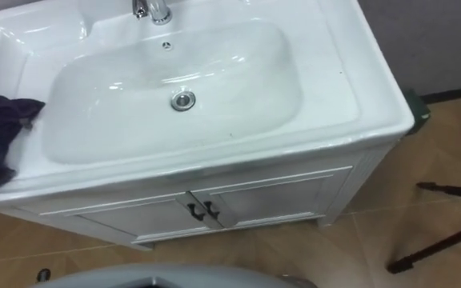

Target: Wipe basin

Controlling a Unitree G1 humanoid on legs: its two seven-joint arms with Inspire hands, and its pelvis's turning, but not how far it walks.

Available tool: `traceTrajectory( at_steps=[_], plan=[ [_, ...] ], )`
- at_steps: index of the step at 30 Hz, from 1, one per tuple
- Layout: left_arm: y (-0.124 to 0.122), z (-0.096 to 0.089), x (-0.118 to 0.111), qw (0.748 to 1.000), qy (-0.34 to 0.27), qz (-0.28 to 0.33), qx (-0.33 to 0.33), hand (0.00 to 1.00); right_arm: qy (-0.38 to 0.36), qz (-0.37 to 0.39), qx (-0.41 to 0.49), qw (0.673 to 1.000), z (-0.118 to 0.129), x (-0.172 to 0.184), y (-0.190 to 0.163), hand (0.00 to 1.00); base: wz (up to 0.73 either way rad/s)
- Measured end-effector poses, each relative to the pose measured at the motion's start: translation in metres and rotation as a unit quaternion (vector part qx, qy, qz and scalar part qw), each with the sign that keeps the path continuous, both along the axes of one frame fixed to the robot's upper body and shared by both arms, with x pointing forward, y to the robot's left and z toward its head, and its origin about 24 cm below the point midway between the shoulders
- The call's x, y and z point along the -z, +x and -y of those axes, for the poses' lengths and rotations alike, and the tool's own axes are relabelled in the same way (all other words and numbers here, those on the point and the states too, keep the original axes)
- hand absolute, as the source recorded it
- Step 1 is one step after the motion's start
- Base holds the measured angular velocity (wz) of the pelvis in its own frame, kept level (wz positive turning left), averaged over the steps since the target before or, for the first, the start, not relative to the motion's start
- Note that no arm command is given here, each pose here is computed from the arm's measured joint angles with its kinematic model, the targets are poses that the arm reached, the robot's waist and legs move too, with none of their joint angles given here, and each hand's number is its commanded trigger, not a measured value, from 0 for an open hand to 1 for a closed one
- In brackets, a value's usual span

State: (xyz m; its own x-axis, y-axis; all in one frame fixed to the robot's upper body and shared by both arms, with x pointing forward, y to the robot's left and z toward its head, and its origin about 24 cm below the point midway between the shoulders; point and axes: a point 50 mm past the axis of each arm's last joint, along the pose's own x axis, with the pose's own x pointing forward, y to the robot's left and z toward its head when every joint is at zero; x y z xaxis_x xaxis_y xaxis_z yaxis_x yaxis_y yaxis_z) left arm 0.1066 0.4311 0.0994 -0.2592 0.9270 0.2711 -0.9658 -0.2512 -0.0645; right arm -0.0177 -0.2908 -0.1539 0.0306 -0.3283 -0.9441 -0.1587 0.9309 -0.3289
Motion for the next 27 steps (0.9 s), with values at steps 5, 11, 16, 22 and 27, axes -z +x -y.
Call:
traceTrajectory(
  at_steps=[5, 11, 16, 22, 27],
  plan=[
    [-0.034, -0.01, 0.026, 0.996, -0.077, 0.015, -0.052, 0.0, -0.013, -0.006, -0.017, 1.0, 0.002, -0.001, -0.001, 0.0, 0.2],
    [-0.095, -0.004, 0.09, 0.966, -0.226, -0.01, -0.126, 0.0, -0.021, -0.002, -0.029, 0.999, 0.002, -0.002, 0.003, 0.0, 0.24],
    [-0.153, 0.046, 0.161, 0.907, -0.372, -0.056, -0.189, 0.0, -0.009, -0.008, -0.033, 0.999, -0.008, 0.002, 0.001, 0.0, 0.12],
    [-0.181, 0.12, 0.22, 0.826, -0.515, -0.164, -0.16, 0.0, 0.016, -0.012, -0.032, 0.999, -0.025, 0.008, 0.002, 0.0, 0.17],
    [-0.2, 0.151, 0.236, 0.78, -0.576, -0.213, -0.118, 0.0, 0.041, -0.029, -0.027, 0.998, -0.031, 0.01, -0.005, 0.0, 0.0]
  ],
)
